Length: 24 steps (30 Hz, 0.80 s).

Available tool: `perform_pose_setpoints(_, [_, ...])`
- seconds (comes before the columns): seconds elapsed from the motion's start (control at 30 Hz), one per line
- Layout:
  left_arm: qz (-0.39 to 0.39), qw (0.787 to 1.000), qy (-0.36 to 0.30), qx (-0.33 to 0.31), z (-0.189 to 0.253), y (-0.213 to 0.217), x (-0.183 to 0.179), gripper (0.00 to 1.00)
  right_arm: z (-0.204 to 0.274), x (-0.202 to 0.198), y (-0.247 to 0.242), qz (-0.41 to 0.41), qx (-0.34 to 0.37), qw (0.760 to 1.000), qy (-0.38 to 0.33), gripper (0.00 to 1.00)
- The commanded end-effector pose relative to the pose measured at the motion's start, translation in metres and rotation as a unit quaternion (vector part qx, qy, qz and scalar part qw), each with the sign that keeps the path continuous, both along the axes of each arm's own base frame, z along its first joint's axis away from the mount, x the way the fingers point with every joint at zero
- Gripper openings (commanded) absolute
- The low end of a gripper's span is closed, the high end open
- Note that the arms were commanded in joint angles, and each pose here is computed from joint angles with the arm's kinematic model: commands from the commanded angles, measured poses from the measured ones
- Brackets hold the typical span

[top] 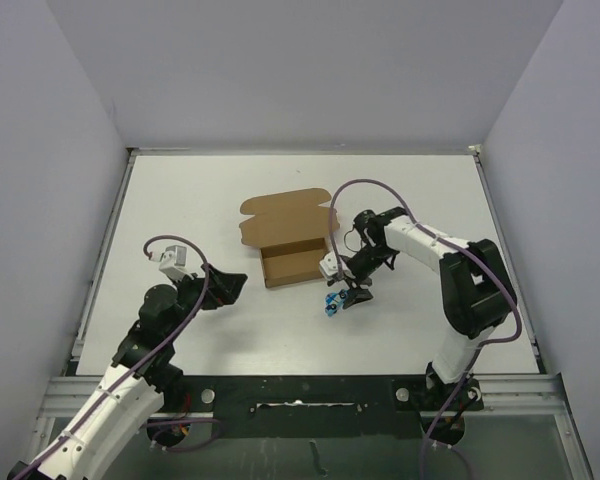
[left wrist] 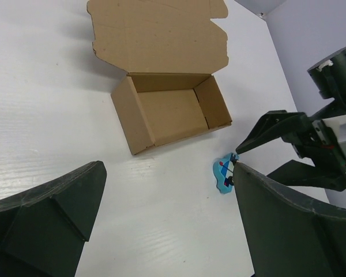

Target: Fold the paper box

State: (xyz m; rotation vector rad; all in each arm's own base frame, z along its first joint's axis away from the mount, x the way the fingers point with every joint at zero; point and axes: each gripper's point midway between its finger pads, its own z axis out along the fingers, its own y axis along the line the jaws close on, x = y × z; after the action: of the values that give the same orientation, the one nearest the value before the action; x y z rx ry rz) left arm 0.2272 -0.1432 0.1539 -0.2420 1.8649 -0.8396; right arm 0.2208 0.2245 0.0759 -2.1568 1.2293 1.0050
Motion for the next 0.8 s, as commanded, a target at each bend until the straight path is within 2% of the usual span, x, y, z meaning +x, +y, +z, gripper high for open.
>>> perform_pose_setpoints(0.0, [0.013, 1.0, -0.017, -0.004, 0.008, 0.005, 0.003, 0.93, -0.022, 0.01, -0.004, 0.011, -0.056, 0.998, -0.036, 0.66])
perform_pose_setpoints(0.47, [0.013, 1.0, -0.011, -0.011, 0.006, 0.003, 0.003, 0.93, -0.066, 0.007, -0.006, 0.029, -0.133, 0.989, -0.053, 0.62])
perform_pose_setpoints(0.77, [0.007, 1.0, -0.005, -0.02, 0.003, -0.001, 0.004, 0.93, -0.058, 0.005, 0.001, 0.024, -0.125, 0.991, -0.043, 0.55])
